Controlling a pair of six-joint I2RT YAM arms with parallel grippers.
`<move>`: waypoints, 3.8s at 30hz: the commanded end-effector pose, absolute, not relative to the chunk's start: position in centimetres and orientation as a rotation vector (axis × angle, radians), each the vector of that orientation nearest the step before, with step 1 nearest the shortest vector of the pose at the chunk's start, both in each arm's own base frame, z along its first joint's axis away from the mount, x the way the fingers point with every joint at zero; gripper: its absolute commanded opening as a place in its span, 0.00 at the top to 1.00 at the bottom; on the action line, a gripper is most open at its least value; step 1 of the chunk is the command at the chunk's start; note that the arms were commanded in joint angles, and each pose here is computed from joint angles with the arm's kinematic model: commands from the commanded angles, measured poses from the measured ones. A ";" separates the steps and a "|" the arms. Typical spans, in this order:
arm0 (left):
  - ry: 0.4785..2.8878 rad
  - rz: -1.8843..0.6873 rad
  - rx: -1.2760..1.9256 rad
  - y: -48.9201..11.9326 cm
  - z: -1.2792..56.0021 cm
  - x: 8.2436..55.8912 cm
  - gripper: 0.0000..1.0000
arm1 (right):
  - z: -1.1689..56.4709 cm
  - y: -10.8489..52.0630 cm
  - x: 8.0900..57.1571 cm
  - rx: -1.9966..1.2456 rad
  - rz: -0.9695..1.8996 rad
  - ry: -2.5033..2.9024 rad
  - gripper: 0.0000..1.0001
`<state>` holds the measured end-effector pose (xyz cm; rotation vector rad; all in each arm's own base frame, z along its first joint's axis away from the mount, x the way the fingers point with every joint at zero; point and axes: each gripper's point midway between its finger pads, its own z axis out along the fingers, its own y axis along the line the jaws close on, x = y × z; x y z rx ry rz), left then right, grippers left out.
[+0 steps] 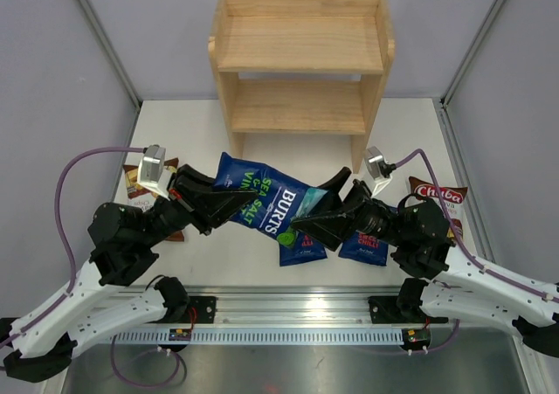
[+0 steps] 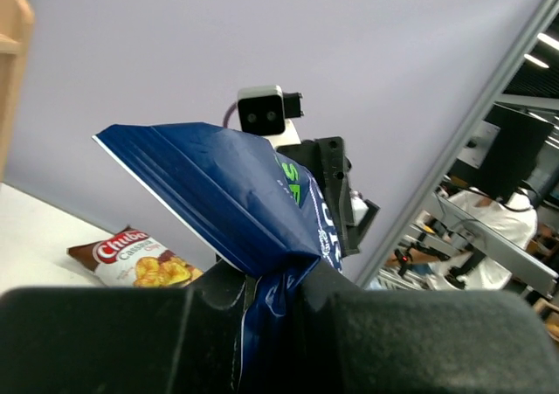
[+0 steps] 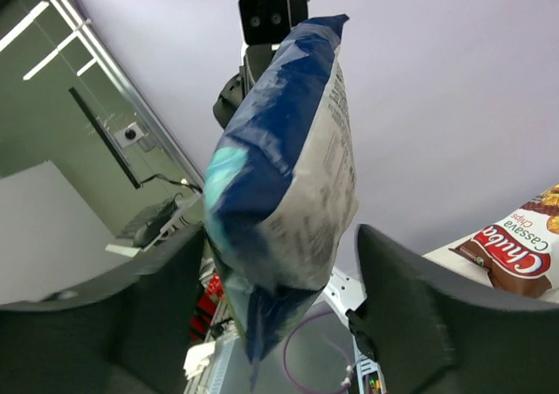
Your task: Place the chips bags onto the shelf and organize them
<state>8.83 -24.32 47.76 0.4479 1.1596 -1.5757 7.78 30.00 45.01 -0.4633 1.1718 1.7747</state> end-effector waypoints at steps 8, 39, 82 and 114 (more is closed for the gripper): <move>1.088 -1.465 0.411 -22.9 48.4 9.7 1.00 | 45.5 29.7 10.6 -0.222 1.782 1.208 0.08; 1.663 -0.416 -0.247 -6.6 40.7 18.8 0.01 | 43.2 23.6 20.6 0.438 1.319 1.344 0.87; 1.722 -0.242 -0.166 -3.3 29.7 17.5 0.01 | 48.4 36.8 48.1 0.890 0.734 1.140 0.82; 1.748 -0.214 -0.166 -3.3 29.2 17.6 0.01 | 49.8 35.5 48.6 0.638 0.666 1.270 0.32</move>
